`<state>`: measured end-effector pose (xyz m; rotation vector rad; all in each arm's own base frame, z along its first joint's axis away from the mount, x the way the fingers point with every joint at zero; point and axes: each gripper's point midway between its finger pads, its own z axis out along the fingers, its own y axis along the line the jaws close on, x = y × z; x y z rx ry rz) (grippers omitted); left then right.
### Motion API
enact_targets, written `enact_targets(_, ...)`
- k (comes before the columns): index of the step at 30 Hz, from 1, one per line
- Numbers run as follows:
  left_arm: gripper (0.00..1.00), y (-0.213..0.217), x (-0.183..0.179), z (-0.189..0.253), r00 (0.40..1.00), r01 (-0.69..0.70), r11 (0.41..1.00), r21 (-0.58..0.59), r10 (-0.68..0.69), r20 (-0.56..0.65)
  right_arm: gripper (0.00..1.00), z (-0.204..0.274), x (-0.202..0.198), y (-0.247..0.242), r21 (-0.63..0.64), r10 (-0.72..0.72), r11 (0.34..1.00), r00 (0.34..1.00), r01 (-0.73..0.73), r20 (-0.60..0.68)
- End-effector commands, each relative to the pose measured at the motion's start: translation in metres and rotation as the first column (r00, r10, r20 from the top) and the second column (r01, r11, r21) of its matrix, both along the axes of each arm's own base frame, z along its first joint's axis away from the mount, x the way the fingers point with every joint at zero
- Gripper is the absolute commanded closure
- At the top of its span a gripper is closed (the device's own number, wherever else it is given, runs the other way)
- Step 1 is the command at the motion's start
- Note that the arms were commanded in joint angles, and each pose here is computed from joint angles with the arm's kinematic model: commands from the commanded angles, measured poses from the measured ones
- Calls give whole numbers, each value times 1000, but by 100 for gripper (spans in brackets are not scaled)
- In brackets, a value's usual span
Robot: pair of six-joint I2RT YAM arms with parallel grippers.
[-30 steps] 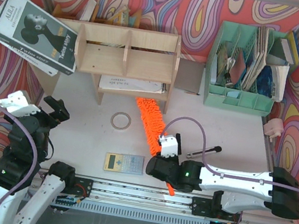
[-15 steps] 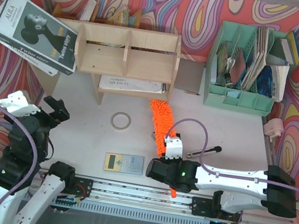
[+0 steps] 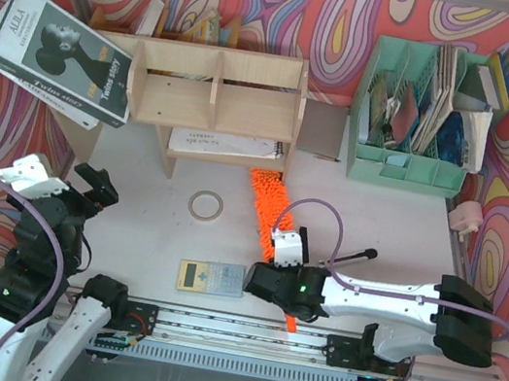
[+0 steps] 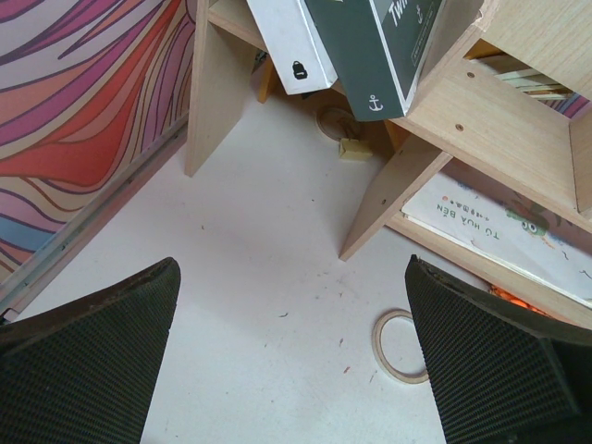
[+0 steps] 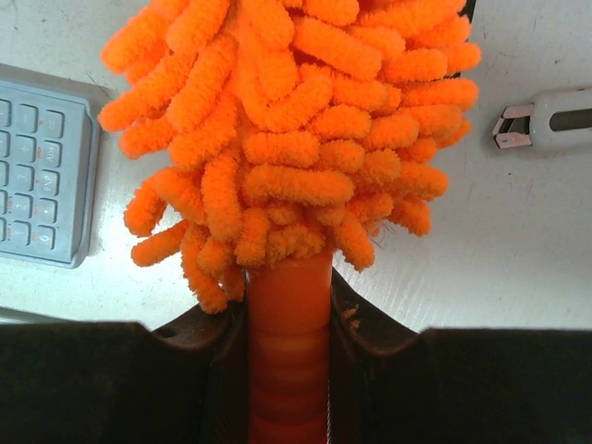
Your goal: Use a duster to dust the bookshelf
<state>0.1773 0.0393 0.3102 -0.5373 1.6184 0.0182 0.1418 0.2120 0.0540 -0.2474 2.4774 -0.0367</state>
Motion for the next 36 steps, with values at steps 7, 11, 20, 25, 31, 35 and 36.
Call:
enact_targets(7,2,0,2,-6,1000,-7,1000,-1,7,-14,100,51,25,2,121,-47,992,983,25,178)
enact_targets(11,2,1,2,-5,1000,-9,1000,-2,9,-12,100,49,24,-6,99,-73,993,982,56,173)
enact_targets(20,1,0,3,-6,1000,-7,1000,-1,7,-15,100,17,14,-10,59,-99,994,992,95,78)
enact_targets(25,2,0,2,-6,1000,-9,1000,0,9,-15,100,15,16,-5,63,-69,996,996,66,58)
enact_targets(31,2,1,2,-6,1000,-11,1000,-1,11,-12,100,22,22,1,81,-40,996,997,34,71)
enact_targets(35,2,1,3,-6,1000,-10,1000,1,10,-14,100,40,29,4,105,-31,994,992,18,119)
enact_targets(36,2,1,3,-6,1000,-10,1000,1,10,-15,100,45,31,6,119,-27,993,991,11,134)
